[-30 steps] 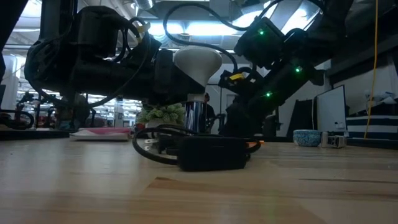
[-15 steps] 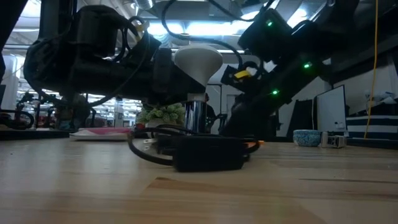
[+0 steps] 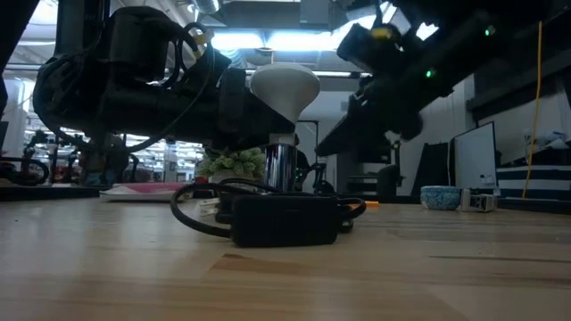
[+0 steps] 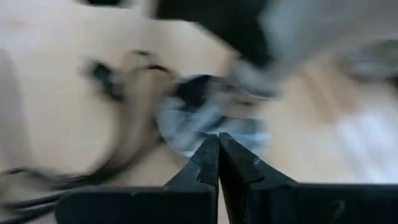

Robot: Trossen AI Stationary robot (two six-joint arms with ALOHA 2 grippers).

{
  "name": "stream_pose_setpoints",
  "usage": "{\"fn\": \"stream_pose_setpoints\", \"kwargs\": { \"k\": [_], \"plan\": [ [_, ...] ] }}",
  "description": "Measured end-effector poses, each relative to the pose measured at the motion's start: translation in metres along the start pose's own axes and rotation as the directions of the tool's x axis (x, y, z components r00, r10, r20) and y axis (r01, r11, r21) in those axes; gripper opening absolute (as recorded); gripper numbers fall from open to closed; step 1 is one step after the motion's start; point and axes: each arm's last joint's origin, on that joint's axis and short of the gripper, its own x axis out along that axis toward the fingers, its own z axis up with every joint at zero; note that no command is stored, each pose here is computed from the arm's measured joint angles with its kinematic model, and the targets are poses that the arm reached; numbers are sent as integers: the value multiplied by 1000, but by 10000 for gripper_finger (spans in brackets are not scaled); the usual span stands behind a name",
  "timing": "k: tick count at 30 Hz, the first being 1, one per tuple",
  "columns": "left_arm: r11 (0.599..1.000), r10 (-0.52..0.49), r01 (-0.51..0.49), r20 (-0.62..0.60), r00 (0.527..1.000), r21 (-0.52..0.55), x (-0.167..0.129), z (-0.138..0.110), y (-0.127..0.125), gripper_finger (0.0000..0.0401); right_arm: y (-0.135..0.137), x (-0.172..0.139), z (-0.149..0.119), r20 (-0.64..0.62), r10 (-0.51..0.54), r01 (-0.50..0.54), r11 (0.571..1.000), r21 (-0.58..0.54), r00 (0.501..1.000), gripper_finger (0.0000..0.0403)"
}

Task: Screw lightbulb
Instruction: Insert the white lightbulb into the silver lamp

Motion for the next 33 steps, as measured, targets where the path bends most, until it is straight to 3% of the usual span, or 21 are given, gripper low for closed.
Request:
{"fn": "stream_pose_setpoints", "kwargs": {
  "k": [2, 6, 12, 19, 33],
  "plan": [
    [1000, 1, -1, 0, 1000, -2, 0, 0, 0, 153, 4, -1, 1, 1, 143, -143, 990, 4, 990, 7],
    [1000, 2, -2, 0, 1000, -2, 0, 0, 0, 153, 11, -3, 3, 14, 376, -376, 927, 8, 927, 7],
    [1000, 3, -3, -1, 1000, -2, 0, 0, 0, 153, 14, -1, 4, 39, 466, -467, 884, 21, 884, 7],
    [1000, 4, -4, -2, 1000, -1, 0, 0, 0, 153, 23, 15, -3, 81, 483, -486, 874, 20, 872, 7],
    [1000, 6, -6, -3, 1000, 2, 0, 0, 0, 153, 21, 29, -29, -100, 251, -252, 968, 2, 963, 7]
  ]
}}
